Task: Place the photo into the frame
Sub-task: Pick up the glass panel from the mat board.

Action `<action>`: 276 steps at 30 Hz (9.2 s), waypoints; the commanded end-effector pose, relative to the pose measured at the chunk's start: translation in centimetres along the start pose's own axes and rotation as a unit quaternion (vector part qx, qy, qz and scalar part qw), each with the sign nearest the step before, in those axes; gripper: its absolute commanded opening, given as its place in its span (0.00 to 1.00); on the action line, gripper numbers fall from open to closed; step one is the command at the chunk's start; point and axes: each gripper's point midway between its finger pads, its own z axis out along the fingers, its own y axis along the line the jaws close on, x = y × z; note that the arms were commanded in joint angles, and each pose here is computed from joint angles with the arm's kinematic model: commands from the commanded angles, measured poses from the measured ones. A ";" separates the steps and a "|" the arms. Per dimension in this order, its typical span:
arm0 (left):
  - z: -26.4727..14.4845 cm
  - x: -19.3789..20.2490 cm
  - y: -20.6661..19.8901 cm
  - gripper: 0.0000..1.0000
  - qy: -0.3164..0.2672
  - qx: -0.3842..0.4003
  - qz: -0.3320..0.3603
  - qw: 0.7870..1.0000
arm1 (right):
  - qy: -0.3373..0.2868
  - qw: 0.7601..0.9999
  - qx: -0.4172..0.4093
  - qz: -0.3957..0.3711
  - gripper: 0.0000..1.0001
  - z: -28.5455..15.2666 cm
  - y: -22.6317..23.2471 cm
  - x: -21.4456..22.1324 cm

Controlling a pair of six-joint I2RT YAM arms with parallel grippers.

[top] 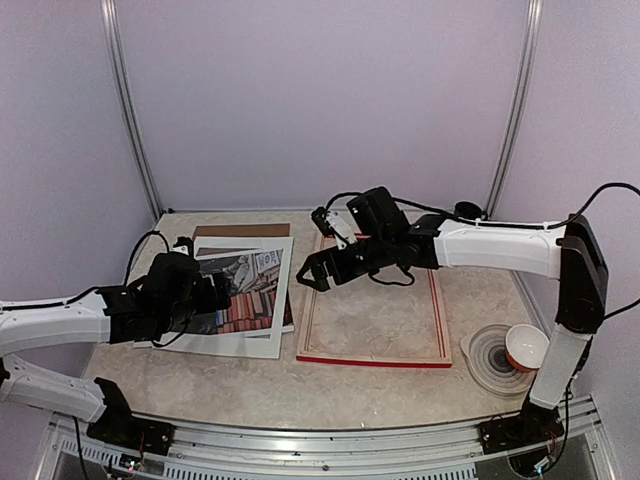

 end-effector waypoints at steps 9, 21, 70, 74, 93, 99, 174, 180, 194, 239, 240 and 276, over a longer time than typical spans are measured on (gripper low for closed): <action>1.2 1.2 3.9 0.99 -0.021 -0.020 -0.115 0.993 | 0.093 0.995 -0.041 -0.009 0.99 9.1 7.9 3.1; 3.2 2.4 6.4 0.99 -0.034 -0.025 -0.192 0.980 | 0.151 0.988 -0.020 0.028 0.99 12.2 8.1 7.0; 4.9 5.2 10.5 0.99 -0.043 -0.020 -0.286 0.957 | 0.280 0.956 0.005 0.091 0.99 13.5 7.7 12.3; 5.0 5.7 10.4 0.99 -0.038 -0.017 -0.289 0.956 | 0.289 0.953 0.009 0.094 0.99 13.8 7.5 12.8; 4.9 6.5 9.6 0.99 -0.030 0.001 -0.291 0.956 | 0.275 0.953 -0.011 0.128 0.99 14.8 7.4 10.9; 4.9 6.7 9.3 0.99 -0.027 0.006 -0.289 0.957 | 0.255 0.956 -0.023 0.144 0.99 14.2 7.2 9.1; 5.4 8.0 7.3 0.99 -0.005 0.019 -0.261 0.965 | 0.283 0.942 -0.087 0.156 0.99 14.6 8.3 10.3; 5.4 8.3 7.1 0.99 0.000 0.021 -0.259 0.966 | 0.260 0.940 -0.127 0.182 0.99 13.5 9.1 8.8; 5.5 9.2 6.5 0.99 0.011 0.025 -0.255 0.966 | 0.235 0.932 -0.180 0.209 0.99 12.3 9.8 6.9; 6.1 9.6 5.4 0.99 0.023 0.033 -0.257 0.966 | 0.231 0.925 -0.239 0.185 0.98 8.1 11.9 3.8; 6.1 9.5 5.4 0.99 0.022 0.033 -0.257 0.966 | 0.233 0.924 -0.240 0.185 0.98 8.1 11.9 3.9; 6.1 10.2 3.6 0.99 0.036 0.058 -0.261 0.963 | 0.199 0.893 -0.304 0.264 0.96 14.3 8.5 7.4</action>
